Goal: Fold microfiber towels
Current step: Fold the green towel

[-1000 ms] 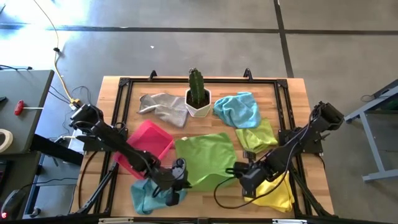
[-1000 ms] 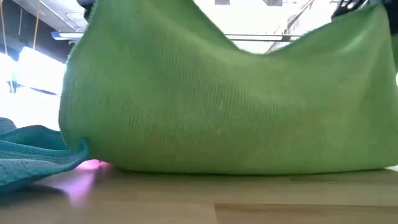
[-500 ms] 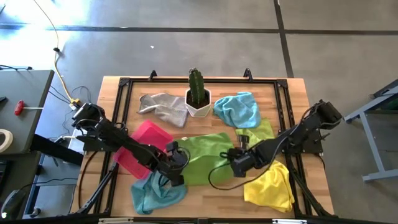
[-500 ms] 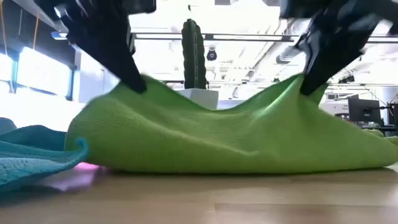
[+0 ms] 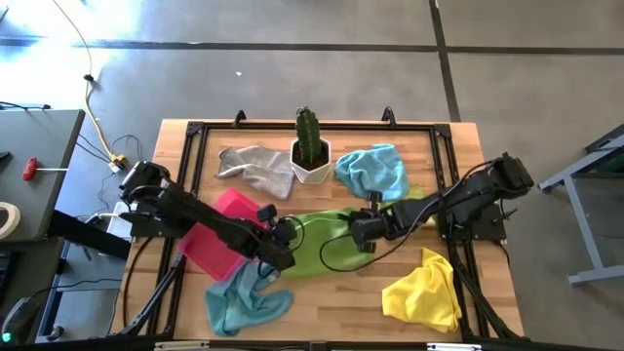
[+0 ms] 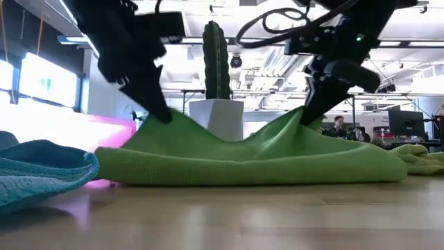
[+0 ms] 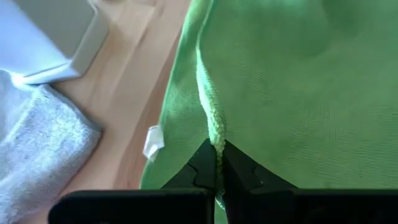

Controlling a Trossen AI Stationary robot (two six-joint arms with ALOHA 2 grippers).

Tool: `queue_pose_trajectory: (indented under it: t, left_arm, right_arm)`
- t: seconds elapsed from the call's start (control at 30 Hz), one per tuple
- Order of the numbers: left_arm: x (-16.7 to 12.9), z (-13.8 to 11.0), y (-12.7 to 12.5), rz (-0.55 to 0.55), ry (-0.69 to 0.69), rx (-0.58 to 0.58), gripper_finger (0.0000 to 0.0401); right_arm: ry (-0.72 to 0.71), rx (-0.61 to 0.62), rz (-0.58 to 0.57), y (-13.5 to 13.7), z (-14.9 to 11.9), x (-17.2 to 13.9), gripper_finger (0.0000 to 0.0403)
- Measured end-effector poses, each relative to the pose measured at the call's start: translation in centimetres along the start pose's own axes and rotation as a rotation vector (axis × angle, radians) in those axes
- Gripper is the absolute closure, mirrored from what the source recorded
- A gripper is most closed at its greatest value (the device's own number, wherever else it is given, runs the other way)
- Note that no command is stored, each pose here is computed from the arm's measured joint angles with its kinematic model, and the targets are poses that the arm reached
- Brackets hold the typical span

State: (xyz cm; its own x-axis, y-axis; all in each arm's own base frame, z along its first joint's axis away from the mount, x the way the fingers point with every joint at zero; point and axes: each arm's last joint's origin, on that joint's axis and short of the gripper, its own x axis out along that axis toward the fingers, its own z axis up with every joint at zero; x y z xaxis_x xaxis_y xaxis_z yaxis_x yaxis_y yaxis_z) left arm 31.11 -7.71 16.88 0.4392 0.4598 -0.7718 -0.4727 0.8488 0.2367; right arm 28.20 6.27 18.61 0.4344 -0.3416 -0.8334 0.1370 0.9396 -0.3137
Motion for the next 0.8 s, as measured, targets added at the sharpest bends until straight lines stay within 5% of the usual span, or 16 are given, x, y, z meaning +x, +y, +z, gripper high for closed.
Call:
queue_pose_trajectory:
  t: [0.57, 0.8]
  left_arm:
    - [2.5, -0.5, 1.4, 0.113, 0.106, 0.039, 0.0401]
    - [2.6, -0.6, 1.4, 0.134, 0.104, 0.055, 0.0401]
  right_arm:
    - [0.064, 0.049, 0.087, -3.3, 0.4, 1.7, 0.039]
    - [0.073, -0.015, 0.083, -3.9, 0.4, 1.9, 0.0345]
